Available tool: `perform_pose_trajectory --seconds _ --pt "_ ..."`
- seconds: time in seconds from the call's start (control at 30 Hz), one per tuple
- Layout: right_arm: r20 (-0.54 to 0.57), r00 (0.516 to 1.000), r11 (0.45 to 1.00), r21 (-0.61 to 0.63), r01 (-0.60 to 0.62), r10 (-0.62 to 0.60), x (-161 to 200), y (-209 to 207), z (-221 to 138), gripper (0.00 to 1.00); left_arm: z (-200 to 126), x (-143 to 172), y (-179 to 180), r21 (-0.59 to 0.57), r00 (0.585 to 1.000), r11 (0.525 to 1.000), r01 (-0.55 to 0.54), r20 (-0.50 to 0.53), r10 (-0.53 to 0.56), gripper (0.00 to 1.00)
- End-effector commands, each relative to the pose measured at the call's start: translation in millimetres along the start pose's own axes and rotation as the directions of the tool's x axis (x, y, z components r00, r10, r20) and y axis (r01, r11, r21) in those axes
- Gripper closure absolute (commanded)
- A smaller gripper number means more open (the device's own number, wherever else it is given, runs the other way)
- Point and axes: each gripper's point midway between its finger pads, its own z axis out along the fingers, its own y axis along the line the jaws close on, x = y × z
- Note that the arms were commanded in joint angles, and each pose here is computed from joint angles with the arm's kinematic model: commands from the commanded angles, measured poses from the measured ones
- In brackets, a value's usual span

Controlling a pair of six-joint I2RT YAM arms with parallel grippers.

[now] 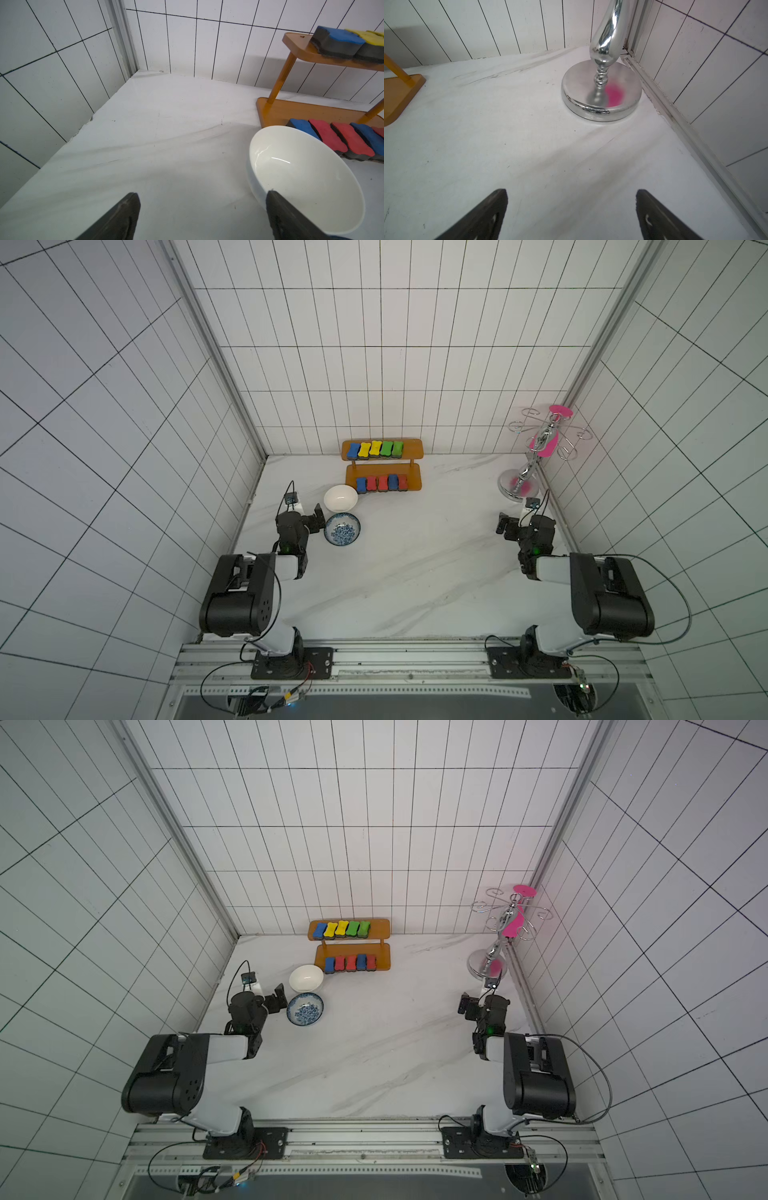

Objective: Remove the whiteboard erasers from the shelf
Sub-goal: Move the shelf to the center of the board.

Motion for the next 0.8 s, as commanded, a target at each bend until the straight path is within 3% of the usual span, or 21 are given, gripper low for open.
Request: perform_pose_trajectory --seconds 0.0,0.47,0.57,0.63,0.7,0.77 --pt "0.009 1.000 1.000 -0.005 0.002 -0.002 -4 -2 -1 0.01 -2 -3 2 -0.007 1.000 1.000 0.007 0.015 -0.007 0.02" --pt "0.014 1.000 1.000 0.018 0.001 -0.001 -6 -4 -1 0.01 -2 -3 1 -0.002 1.000 1.000 0.002 0.017 -0.002 0.02" --pt "0.038 0.999 0.990 0.143 0.008 -0.014 -25 -15 -13 0.01 -7 -28 19 -0.125 0.998 0.991 0.038 0.062 -0.030 0.02" --pt "0.033 0.997 0.980 0.190 0.059 -0.067 -46 -7 -28 0.01 -8 -41 24 -0.185 0.999 0.982 0.047 -0.015 -0.051 0.03" --pt "0.043 0.999 0.976 0.216 0.007 -0.017 -67 3 -41 0.00 -7 -57 31 -0.263 0.995 0.961 0.085 -0.020 -0.094 0.03" --pt "0.039 0.996 0.980 0.180 -0.080 0.074 -81 22 -47 0.07 -3 -75 26 -0.272 0.987 0.951 0.149 -0.019 -0.160 0.03"
